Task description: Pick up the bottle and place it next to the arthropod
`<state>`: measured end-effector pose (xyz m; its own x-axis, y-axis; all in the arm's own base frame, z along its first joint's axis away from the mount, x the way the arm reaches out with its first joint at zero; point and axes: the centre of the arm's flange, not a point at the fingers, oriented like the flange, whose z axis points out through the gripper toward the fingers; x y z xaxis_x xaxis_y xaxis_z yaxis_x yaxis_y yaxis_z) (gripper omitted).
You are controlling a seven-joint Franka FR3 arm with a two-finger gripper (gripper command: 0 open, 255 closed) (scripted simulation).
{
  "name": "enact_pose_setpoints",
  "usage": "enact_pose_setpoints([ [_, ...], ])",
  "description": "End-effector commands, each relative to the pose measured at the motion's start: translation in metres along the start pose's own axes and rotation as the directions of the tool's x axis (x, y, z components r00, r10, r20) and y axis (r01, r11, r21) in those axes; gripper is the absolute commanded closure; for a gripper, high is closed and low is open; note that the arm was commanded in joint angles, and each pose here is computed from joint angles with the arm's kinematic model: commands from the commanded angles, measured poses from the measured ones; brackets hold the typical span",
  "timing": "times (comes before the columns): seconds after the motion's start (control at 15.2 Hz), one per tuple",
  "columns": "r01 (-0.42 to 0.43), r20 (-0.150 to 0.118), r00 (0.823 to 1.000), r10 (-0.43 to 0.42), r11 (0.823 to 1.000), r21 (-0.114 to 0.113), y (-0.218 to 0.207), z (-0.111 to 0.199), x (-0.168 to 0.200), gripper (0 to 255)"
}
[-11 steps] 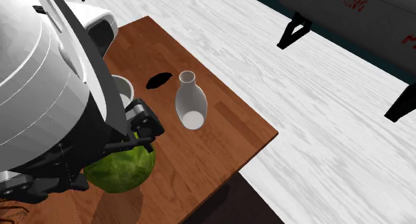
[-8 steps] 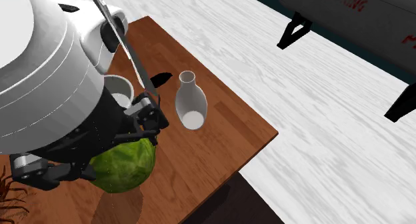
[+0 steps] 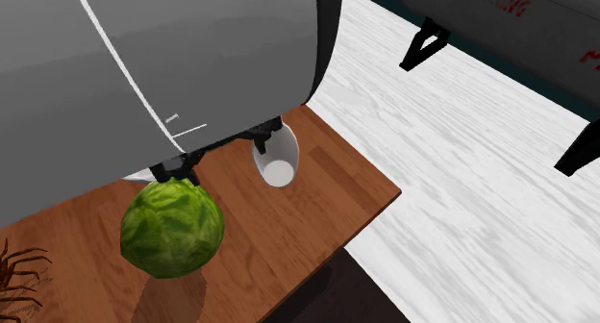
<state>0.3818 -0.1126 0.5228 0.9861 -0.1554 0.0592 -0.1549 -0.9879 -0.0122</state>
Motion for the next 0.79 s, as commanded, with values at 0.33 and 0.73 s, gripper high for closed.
enact_pose_setpoints([
  [0.33, -0.037, -0.007, 0.999, 0.037, 0.999, -0.003, 0.062, 0.036, 0.055, 0],
  [0.73, -0.064, -0.011, 0.998, 0.064, 0.998, -0.005, 0.112, 0.061, 0.094, 0],
])
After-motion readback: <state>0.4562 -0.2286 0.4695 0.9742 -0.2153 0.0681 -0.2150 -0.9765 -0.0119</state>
